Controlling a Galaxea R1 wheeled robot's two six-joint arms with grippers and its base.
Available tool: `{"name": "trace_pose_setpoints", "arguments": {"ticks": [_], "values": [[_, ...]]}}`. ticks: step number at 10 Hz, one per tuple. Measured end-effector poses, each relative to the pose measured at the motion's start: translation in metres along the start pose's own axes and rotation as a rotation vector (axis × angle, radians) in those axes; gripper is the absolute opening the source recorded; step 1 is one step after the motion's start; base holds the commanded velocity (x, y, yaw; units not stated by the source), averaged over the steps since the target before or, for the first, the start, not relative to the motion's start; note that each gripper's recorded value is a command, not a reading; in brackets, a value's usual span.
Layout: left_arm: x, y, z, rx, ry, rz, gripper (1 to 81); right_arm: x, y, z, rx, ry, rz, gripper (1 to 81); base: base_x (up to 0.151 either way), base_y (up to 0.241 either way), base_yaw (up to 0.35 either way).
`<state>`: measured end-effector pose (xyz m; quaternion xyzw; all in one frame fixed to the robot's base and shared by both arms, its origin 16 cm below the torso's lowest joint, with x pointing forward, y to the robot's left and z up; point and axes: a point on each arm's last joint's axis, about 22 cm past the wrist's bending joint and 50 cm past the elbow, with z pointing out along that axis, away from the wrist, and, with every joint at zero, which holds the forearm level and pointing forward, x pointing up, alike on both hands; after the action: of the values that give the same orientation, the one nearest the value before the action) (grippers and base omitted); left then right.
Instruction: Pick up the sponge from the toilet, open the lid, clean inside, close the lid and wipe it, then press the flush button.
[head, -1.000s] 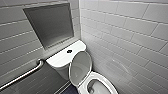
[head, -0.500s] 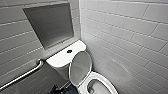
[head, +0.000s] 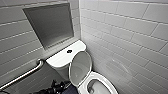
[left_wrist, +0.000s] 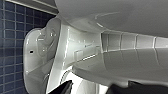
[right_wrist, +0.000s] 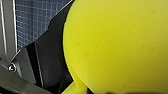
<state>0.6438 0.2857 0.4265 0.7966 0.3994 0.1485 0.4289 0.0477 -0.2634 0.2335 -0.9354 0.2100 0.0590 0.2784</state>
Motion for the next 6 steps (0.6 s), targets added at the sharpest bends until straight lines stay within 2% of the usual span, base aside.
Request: {"name": "trace_pose_setpoints", "arguments": {"ticks": [3,4,6], "values": [[0.026,0.017,0.009,-0.006,0.040,0.007,81.1,0.001,-0.001,0.000,0.005,0.002,0.000,1.0,0.000,0.000,0.000],[0.025,0.025,0.014,-0.019,0.035,0.013,81.1,0.001,-0.001,0.000,0.004,0.003,-0.001,1.0,0.000,0.000,0.000],[0.005,0.025,0.027,-0.005,-0.004,0.035,81.1,0.002,0.002,-0.001,-0.001,0.005,-0.003,1.0,0.000,0.000,0.000]]}}
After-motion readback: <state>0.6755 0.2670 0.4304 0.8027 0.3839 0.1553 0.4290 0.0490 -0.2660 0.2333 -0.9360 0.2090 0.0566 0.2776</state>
